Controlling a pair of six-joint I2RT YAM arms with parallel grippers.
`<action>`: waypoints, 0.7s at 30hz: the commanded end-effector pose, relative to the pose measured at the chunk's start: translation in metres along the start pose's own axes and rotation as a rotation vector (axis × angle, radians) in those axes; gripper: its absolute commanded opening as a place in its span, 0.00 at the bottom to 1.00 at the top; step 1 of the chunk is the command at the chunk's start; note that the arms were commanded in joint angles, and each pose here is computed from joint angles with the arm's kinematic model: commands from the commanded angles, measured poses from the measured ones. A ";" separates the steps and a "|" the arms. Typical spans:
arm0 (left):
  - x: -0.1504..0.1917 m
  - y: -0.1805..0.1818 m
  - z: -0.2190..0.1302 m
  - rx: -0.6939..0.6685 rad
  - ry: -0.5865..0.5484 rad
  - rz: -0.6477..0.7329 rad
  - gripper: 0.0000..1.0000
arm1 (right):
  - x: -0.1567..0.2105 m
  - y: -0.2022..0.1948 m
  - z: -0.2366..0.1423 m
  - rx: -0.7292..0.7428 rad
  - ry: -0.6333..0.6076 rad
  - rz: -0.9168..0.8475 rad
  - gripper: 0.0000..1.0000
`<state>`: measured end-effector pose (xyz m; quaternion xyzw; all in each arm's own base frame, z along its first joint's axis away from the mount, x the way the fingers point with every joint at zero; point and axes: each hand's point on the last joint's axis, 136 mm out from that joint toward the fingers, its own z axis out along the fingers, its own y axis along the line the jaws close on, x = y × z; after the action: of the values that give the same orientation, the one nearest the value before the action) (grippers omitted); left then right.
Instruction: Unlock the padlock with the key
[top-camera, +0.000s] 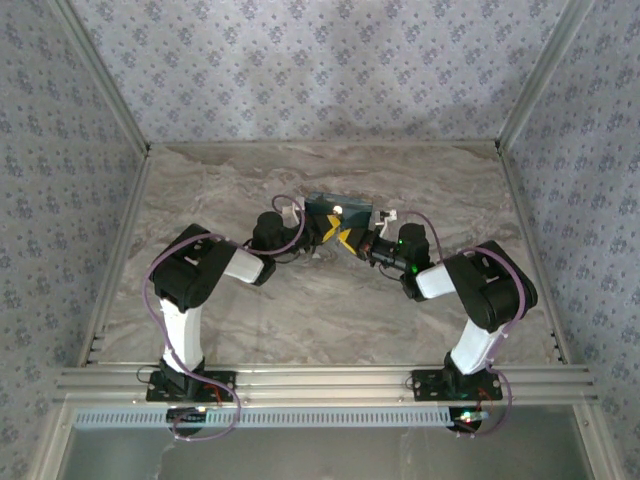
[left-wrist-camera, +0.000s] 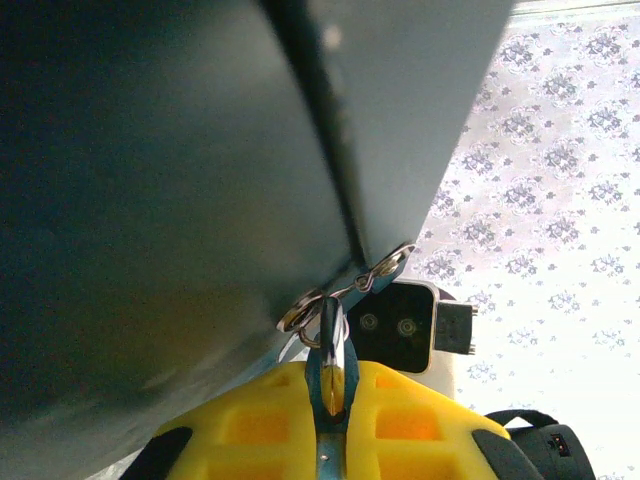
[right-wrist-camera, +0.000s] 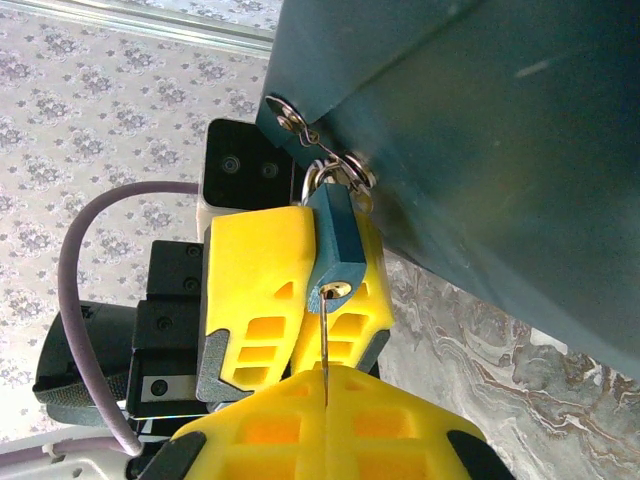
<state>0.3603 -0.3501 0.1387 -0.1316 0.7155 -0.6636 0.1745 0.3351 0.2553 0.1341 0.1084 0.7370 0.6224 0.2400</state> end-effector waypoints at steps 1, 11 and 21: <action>0.005 -0.013 0.002 0.057 0.031 0.028 0.03 | -0.009 0.010 0.004 -0.032 -0.004 -0.027 0.00; 0.005 -0.014 0.002 0.067 0.032 0.026 0.03 | -0.005 0.007 0.005 -0.037 0.015 -0.019 0.00; 0.006 -0.017 0.002 0.075 0.043 0.029 0.03 | -0.007 0.008 0.005 -0.042 0.021 -0.020 0.00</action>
<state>0.3596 -0.3510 0.1394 -0.1285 0.7117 -0.6686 0.1730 0.3355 0.2567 0.1319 0.1028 0.7375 0.6265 0.2301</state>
